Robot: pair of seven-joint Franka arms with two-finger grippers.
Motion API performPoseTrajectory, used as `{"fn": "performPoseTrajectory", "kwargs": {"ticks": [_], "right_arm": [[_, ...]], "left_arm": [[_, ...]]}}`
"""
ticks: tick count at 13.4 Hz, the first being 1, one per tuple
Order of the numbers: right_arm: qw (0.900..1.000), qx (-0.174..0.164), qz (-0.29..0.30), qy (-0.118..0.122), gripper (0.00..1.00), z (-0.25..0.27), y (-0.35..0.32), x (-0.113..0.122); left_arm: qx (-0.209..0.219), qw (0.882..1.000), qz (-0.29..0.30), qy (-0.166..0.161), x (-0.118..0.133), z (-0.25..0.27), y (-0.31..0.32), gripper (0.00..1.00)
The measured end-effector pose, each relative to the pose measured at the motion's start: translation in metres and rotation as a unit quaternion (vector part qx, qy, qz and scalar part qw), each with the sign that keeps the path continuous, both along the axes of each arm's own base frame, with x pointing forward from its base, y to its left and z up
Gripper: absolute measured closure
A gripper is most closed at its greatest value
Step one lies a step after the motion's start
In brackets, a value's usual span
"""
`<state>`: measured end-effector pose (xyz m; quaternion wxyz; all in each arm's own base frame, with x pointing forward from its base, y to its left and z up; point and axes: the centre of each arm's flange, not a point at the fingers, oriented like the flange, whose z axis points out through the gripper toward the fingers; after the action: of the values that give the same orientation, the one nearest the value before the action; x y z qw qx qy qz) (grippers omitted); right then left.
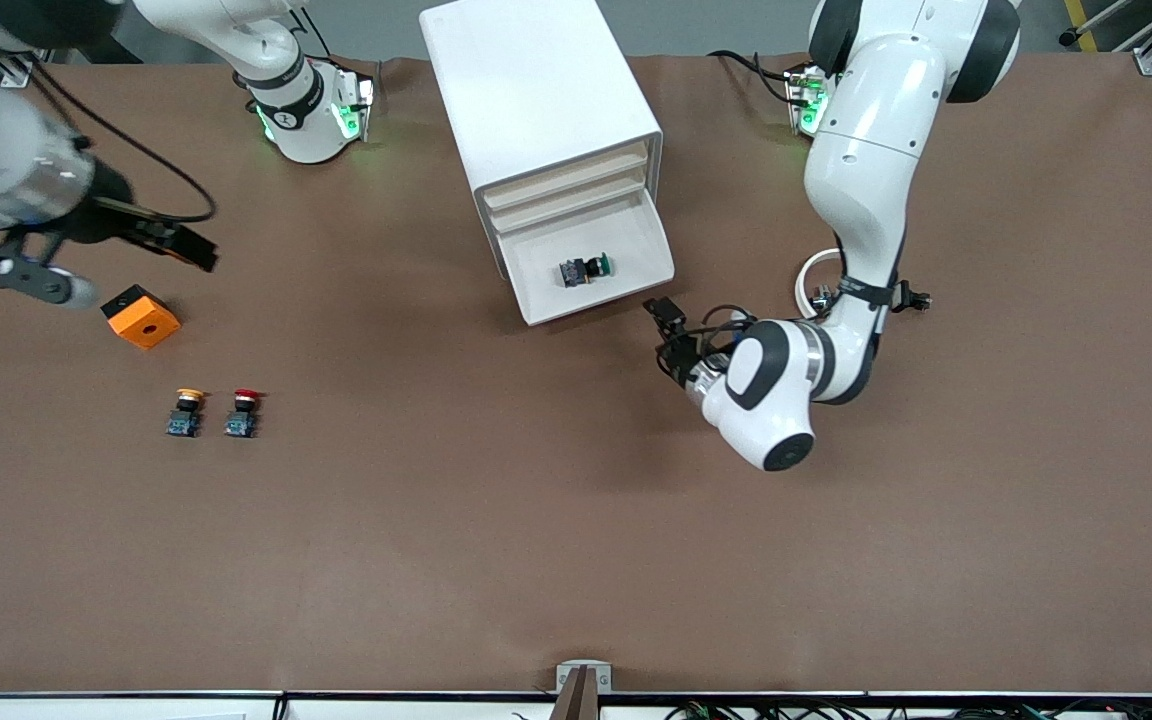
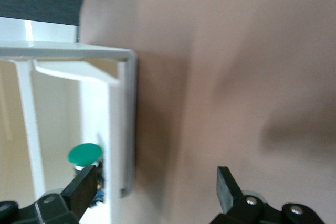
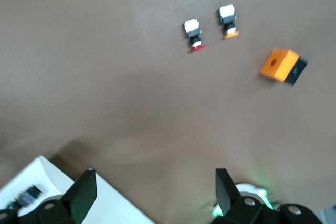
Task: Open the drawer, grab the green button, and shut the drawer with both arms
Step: 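Reach the right gripper into the drawer while the left gripper draws back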
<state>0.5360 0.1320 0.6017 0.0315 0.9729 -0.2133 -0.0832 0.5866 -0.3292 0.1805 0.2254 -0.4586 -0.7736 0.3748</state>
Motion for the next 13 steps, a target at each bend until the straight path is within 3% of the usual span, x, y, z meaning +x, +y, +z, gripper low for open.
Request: {"fn": "performPoseTrajectory", "kwargs": {"ticks": [3, 5, 9, 13], "right_arm": [[0.997, -0.038, -0.071, 0.010, 0.00, -0.027, 0.097, -0.019], [0.991, -0.059, -0.121, 0.002, 0.00, -0.054, 0.159, -0.031], [0.975, -0.072, -0.209, -0.022, 0.00, -0.117, 0.247, -0.043], [0.966, -0.072, -0.249, -0.019, 0.00, -0.174, 0.287, -0.043]], "left_arm": [[0.038, 0.997, 0.026, -0.055, 0.043, 0.027, 0.051, 0.00], [0.044, 0.994, 0.021, -0.094, 0.064, 0.044, 0.083, 0.00], [0.055, 0.982, -0.049, -0.174, 0.088, 0.086, 0.125, 0.00], [0.054, 0.956, -0.151, -0.246, 0.089, 0.157, 0.130, 0.00]]}}
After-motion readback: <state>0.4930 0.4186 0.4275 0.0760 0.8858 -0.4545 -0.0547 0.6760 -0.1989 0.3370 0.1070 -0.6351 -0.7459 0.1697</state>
